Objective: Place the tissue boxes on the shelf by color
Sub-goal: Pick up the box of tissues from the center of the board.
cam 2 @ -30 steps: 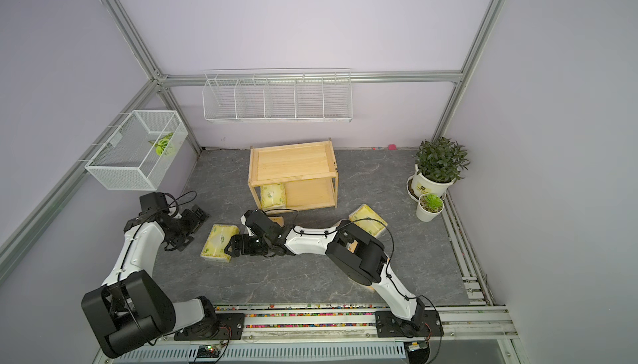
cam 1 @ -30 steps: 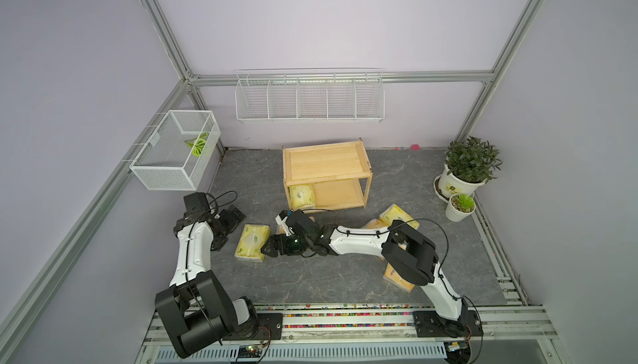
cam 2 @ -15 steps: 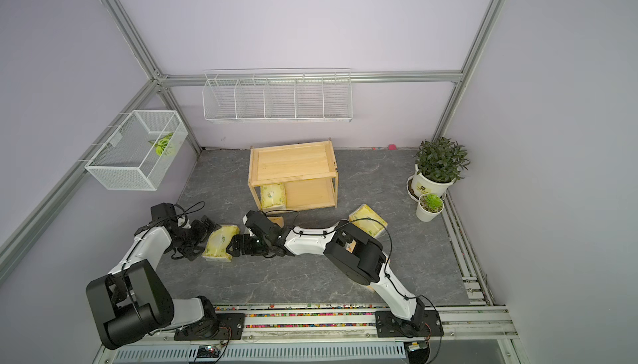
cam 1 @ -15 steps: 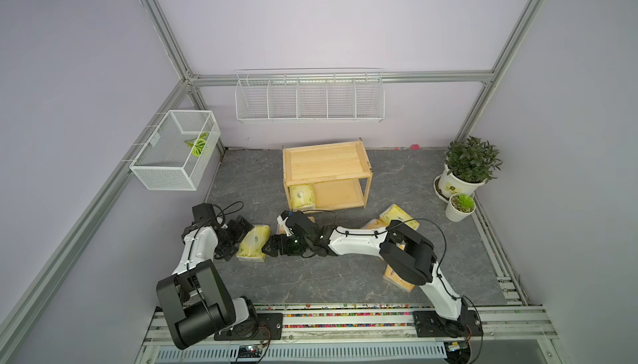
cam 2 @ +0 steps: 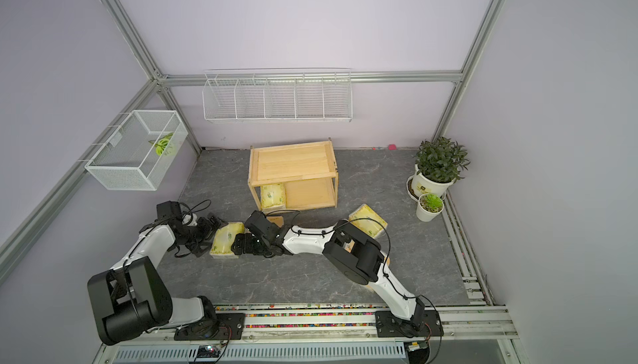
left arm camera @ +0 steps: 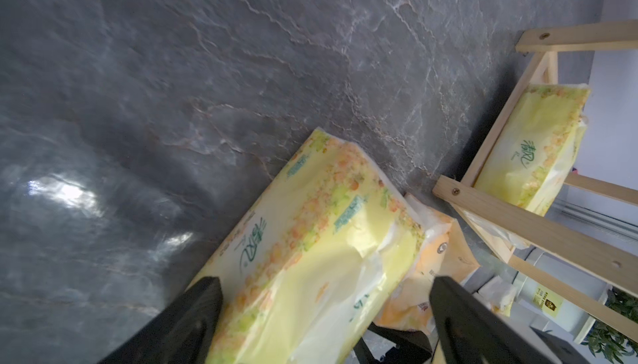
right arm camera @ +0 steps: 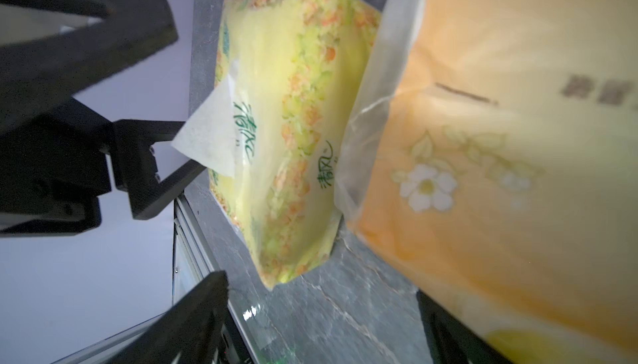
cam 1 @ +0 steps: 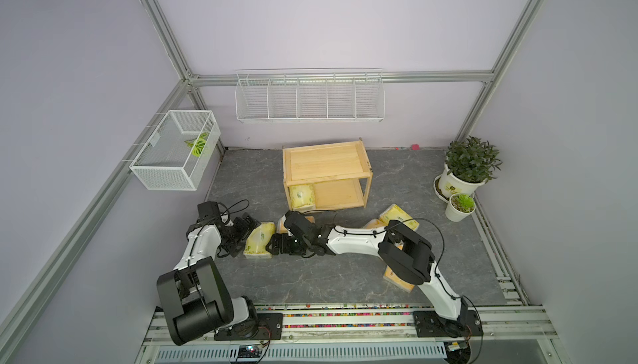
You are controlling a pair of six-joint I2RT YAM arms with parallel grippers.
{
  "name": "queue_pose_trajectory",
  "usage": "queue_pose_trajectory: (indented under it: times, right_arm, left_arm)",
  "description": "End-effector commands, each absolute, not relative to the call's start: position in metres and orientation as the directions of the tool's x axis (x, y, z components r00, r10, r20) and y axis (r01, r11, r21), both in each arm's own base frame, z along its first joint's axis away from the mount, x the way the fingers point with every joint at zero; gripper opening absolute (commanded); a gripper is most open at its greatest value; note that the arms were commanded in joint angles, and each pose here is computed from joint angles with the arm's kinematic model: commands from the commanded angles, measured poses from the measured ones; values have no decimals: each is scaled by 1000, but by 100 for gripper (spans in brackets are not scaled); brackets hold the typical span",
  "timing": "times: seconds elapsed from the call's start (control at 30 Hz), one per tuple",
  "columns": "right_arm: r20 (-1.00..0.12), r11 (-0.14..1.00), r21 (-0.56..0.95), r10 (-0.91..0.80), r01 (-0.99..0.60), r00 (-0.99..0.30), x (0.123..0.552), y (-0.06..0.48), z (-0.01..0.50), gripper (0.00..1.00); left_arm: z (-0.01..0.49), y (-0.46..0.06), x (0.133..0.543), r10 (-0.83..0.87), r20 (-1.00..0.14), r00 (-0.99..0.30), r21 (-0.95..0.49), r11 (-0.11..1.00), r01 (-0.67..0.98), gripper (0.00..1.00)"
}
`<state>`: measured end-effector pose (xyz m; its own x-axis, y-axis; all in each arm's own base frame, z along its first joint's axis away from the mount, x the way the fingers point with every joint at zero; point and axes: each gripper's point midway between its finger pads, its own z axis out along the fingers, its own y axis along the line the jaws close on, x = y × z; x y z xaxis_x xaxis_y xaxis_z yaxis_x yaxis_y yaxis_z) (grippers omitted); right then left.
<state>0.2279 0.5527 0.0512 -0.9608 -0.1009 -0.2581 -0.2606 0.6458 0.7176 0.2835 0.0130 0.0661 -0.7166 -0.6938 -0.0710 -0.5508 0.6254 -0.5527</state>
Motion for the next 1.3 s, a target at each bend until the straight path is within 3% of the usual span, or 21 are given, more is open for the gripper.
queue_pose_trajectory:
  times: [0.0,0.63,0.73,1.0,1.27]
  right_arm:
    - [-204,658,719,-108,-224,-973,223,560,29,91]
    - [-109,392,914,-20,-108,-994,214,606,44,89]
    - [-119,348,931,0,-112,-993,215,604,51,83]
    - [-137,360,926,41,-113,-990,215,582,50,56]
    - [-152,370,920,26,-131,-988,211,575,55,41]
  left_arm:
    - [58,7,279,-693,-37,-720,-555,613,-561,100]
    - [54,-6,277,-658,-24,-753,-544,640,-542,100]
    - [53,-7,277,-655,-24,-755,-540,644,-542,100]
    - [56,-5,278,-658,-37,-752,-533,650,-542,100]
    - [74,2,284,-660,-94,-746,-524,669,-526,100]
